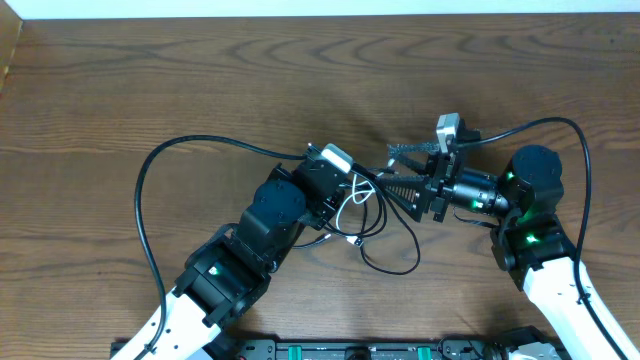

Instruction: Untangle cables

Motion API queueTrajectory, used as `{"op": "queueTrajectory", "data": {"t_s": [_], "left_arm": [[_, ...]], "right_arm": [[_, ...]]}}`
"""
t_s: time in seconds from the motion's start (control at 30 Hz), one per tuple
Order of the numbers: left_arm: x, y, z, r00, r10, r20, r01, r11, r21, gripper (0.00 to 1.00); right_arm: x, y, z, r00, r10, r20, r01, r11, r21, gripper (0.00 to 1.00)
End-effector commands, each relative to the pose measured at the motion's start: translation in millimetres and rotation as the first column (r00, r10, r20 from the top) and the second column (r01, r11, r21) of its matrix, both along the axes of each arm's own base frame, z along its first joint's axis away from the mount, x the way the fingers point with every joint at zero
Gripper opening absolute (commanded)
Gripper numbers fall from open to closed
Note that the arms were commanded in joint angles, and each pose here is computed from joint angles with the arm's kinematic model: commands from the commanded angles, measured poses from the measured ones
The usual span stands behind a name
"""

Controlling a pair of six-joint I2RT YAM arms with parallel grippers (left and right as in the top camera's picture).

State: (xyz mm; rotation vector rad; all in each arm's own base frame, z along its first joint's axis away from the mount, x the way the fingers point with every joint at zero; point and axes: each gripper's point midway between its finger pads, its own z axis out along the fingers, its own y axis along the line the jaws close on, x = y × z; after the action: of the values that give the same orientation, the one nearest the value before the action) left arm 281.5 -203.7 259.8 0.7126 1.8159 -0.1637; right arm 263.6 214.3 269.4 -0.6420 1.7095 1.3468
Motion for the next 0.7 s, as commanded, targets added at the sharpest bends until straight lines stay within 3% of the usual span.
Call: {"op": "queueTrajectory", "data": {"t_s": [0.0, 0.23, 0.37, 0.47, 0.67], "left_arm": [[1.0, 1.4, 6.8, 1.000, 0.014, 0.004, -0.014, 0.999, -0.035, 0.08], [-15.6, -26.7, 12.6, 0.987, -0.162, -0.011, 0.160, 0.982, -0.104, 0.08], [-20.0, -34.5, 18.2, 0.978, -0.209, 0.002, 0.207, 0.970, -0.130, 0.08], [-20.0, -34.2, 17.4, 0.978, -0.208, -0.001, 0.206, 0.970, -0.128, 0.08], [-22.1, -32.2, 8.8, 0.978, -0.207, -0.032, 0.202, 0.973, -0.109, 0.08]], "right_arm": [[-12.5, 5.3, 6.8, 0.995, 0.077, 0.059, -0.077, 0.997, 0.001, 0.81], [-25.2, 8.2, 13.0, 0.980, 0.154, 0.127, -0.156, 0.988, 0.001, 0.84], [-25.1, 8.2, 12.9, 0.980, 0.154, 0.128, -0.155, 0.988, 0.000, 0.69], [-25.1, 8.2, 13.0, 0.980, 0.154, 0.128, -0.155, 0.988, 0.000, 0.65], [-25.0, 8.2, 13.1, 0.980, 0.154, 0.129, -0.155, 0.988, 0.000, 0.42]]}}
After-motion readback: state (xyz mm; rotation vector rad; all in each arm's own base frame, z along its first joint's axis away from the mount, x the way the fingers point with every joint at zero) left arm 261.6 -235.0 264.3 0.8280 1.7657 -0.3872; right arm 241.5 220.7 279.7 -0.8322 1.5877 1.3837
